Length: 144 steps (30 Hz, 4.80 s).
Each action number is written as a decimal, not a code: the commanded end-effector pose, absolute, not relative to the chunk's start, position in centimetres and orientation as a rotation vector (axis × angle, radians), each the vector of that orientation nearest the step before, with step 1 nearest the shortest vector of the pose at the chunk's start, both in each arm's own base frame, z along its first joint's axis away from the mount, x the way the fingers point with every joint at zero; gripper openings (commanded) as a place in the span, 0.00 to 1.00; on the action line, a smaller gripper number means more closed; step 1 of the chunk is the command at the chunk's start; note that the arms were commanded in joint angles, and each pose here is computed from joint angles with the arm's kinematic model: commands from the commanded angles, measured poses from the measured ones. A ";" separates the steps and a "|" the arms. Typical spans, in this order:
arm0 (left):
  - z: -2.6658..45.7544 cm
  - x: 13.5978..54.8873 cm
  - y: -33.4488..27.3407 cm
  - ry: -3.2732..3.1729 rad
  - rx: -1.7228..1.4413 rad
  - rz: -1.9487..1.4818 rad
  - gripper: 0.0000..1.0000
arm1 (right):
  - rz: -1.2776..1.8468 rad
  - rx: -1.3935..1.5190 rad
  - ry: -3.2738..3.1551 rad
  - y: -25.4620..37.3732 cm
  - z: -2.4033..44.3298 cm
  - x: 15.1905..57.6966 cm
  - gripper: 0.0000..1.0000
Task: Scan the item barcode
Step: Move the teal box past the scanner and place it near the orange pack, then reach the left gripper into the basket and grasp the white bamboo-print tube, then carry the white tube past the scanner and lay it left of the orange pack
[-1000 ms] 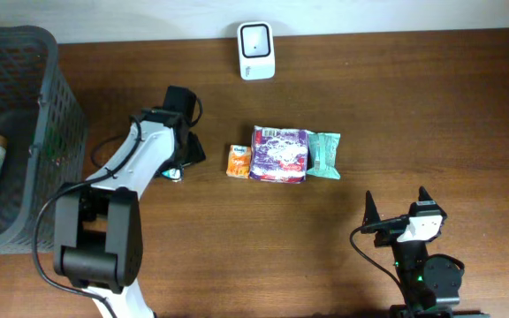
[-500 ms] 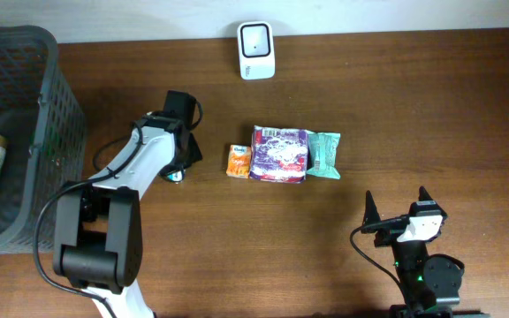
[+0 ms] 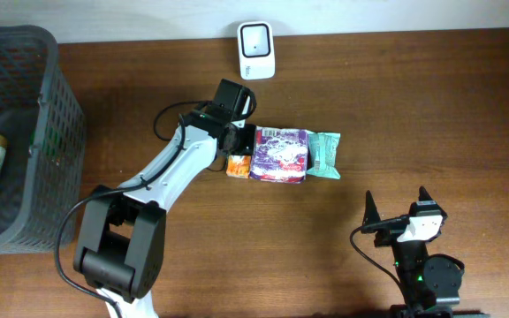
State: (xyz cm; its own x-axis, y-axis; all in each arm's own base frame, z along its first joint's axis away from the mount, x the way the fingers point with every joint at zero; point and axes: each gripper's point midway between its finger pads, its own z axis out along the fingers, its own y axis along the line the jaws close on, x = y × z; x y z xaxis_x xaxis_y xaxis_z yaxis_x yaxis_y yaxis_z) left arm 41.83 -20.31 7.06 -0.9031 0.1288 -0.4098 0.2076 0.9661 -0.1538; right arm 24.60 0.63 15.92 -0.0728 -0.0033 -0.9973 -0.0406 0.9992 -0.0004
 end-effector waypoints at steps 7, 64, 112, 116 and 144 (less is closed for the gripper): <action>19.2 44.2 -20.8 2.466 0.232 -0.326 0.99 | 0.038 -0.051 1.647 1.0 15.6 24.6 0.99; 13.5 36.6 30.5 2.819 -0.055 0.759 0.95 | 0.038 -0.051 1.647 1.0 15.6 24.6 0.99; -0.1 33.0 32.8 3.122 -0.180 0.625 0.00 | 0.038 -0.051 1.647 1.0 15.6 24.6 0.99; 4.1 35.5 31.8 2.964 -0.386 0.669 0.00 | 0.038 -0.051 1.647 1.0 15.6 24.6 0.99; 37.4 36.8 -3.6 2.149 -0.126 -0.748 0.00 | 0.038 -0.051 1.647 1.0 15.6 24.6 0.99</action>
